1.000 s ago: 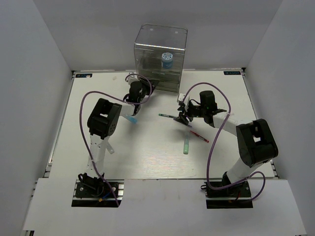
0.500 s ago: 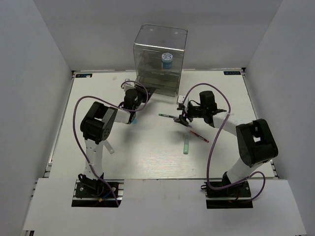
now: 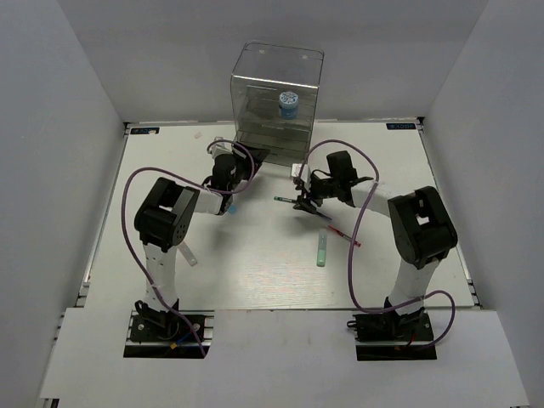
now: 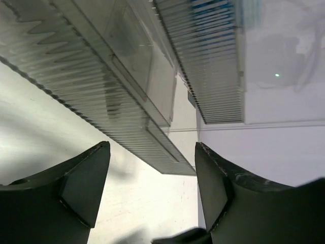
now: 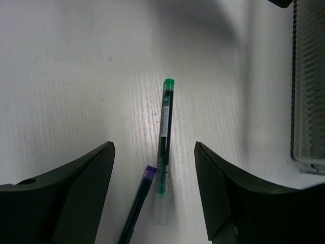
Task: Sort the stationery into containers
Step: Open the drawer in the storage box, then pick up the pen from the center of the board.
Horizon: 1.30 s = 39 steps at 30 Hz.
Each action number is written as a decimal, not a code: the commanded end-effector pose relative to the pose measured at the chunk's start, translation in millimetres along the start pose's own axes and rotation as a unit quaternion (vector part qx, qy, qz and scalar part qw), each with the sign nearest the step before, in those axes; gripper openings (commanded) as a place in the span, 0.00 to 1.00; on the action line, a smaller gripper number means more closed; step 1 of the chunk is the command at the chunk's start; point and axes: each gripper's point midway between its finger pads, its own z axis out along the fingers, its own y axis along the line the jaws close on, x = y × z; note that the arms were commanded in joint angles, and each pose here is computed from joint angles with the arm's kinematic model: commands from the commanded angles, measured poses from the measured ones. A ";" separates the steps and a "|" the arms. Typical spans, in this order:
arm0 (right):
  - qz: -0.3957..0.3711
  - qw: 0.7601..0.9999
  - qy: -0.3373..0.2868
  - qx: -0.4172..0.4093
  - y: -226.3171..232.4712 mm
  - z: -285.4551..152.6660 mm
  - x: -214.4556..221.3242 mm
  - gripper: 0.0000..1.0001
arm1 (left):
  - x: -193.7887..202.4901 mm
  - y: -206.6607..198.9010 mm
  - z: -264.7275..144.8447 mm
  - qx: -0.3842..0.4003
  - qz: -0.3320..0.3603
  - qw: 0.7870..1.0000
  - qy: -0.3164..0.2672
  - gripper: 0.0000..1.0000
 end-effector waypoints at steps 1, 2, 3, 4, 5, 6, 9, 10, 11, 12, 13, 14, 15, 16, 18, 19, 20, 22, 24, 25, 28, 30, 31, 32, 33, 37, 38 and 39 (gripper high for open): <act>-0.020 1.000 0.012 0.007 -16.1 7.5 -10.4 0.70 | -22.9 -48.6 -16.5 0.040 0.020 0.999 -0.022 0.77; -0.016 1.000 0.017 0.003 -14.1 9.2 -8.7 0.68 | -25.3 -54.1 -22.8 0.042 0.031 0.998 -0.024 0.79; -0.014 1.000 0.024 0.002 -13.8 10.6 -6.1 0.67 | -24.4 -51.6 -28.0 0.037 0.035 0.998 -0.022 0.80; -0.015 0.999 0.028 0.002 -16.5 15.6 -4.0 0.67 | -23.2 -48.4 -32.8 0.027 0.040 0.999 -0.018 0.80; -0.004 0.999 0.042 -0.004 -14.5 15.2 -0.4 0.65 | -27.7 -60.0 -41.7 0.032 0.048 0.998 -0.020 0.80; -0.006 0.999 0.045 -0.006 -14.3 17.4 -1.6 0.63 | -25.9 -54.3 -49.2 0.021 0.062 0.998 -0.016 0.80; -0.007 0.998 0.058 -0.025 -17.3 27.6 -2.6 0.61 | -32.0 -54.3 -75.5 -0.004 0.098 0.995 -0.020 0.83; 0.000 0.997 0.067 -0.029 -16.3 29.3 5.4 0.59 | -32.7 -46.5 -83.1 -0.025 0.106 0.994 -0.019 0.83; -0.006 0.997 0.069 -0.033 -18.5 31.2 2.9 0.57 | -32.1 -38.0 -92.2 -0.041 0.113 0.993 -0.019 0.86; -0.002 0.996 0.075 -0.040 -14.6 32.7 5.2 0.57 | -34.3 -36.6 -99.0 -0.049 0.119 0.991 -0.022 0.88; -0.003 0.996 0.079 -0.044 -13.0 33.9 4.6 0.55 | -42.0 -45.0 -109.2 -0.048 0.126 0.990 -0.035 0.90; -0.008 0.996 0.080 -0.044 -17.2 36.7 3.7 0.53 | -41.0 -38.4 -116.5 -0.066 0.127 0.989 -0.031 0.91; -0.006 0.995 0.087 -0.052 -13.1 39.2 6.2 0.53 | -40.6 -31.7 -123.5 -0.078 0.138 0.987 -0.029 0.94; -0.002 0.994 0.094 -0.058 -10.3 39.6 7.2 0.51 | -42.6 -31.4 -128.9 -0.083 0.143 0.986 -0.032 0.94; 0.004 0.993 0.103 -0.065 -12.1 43.8 11.1 0.49 | -45.5 -34.5 -143.1 -0.090 0.149 0.984 -0.032 0.97; 0.002 0.992 0.104 -0.065 -14.2 47.2 8.9 0.47 | -45.7 -30.8 -148.8 -0.101 0.150 0.983 -0.032 1.00; 0.006 0.991 0.113 -0.066 -14.0 48.8 13.9 0.45 | -42.7 -23.5 -156.0 -0.120 0.151 0.981 -0.020 1.00; 0.004 0.990 0.125 -0.066 -15.6 52.2 16.5 0.43 | -47.6 -16.0 -170.5 -0.157 0.154 0.975 -0.024 1.00; 0.004 0.989 0.129 -0.072 -14.8 56.0 14.8 0.39 | -54.6 -12.1 -180.0 -0.183 0.158 0.970 -0.035 1.00; 0.002 0.988 0.133 -0.079 -10.6 57.3 16.2 0.37 | -59.9 -18.4 -185.6 -0.184 0.159 0.969 -0.043 1.00; -0.003 0.986 0.142 -0.086 -7.8 59.9 18.7 0.33 | -63.4 -8.1 -202.1 -0.219 0.160 0.961 -0.047 1.00; -0.007 0.985 0.145 -0.089 -7.2 61.3 19.8 0.27 | -64.3 -11.0 -211.8 -0.213 0.159 0.963 -0.051 1.00; -0.009 0.985 0.145 -0.093 -5.5 61.5 19.5 0.24 | -60.2 -5.2 -216.3 -0.214 0.159 0.963 -0.045 1.00; -0.010 0.984 0.148 -0.097 -3.4 62.2 19.4 0.22 | -57.9 -4.3 -219.9 -0.211 0.162 0.963 -0.040 1.00; -0.009 0.984 0.147 -0.102 -2.0 62.8 19.8 0.16 | -57.5 -14.6 -222.3 -0.187 0.159 0.969 -0.041 1.00; -0.011 0.986 0.121 -0.118 0.7 56.4 -2.3 0.00 | -44.7 -14.7 -229.1 -0.155 0.174 0.972 -0.016 0.96; -0.010 0.987 0.111 -0.120 1.1 55.1 -10.9 0.00 | -42.9 -14.4 -229.5 -0.152 0.189 0.970 -0.007 0.91; -0.013 0.989 0.092 -0.117 -3.2 52.7 -23.1 0.00 | -38.2 -13.6 -230.4 -0.152 0.196 0.969 0.001 0.91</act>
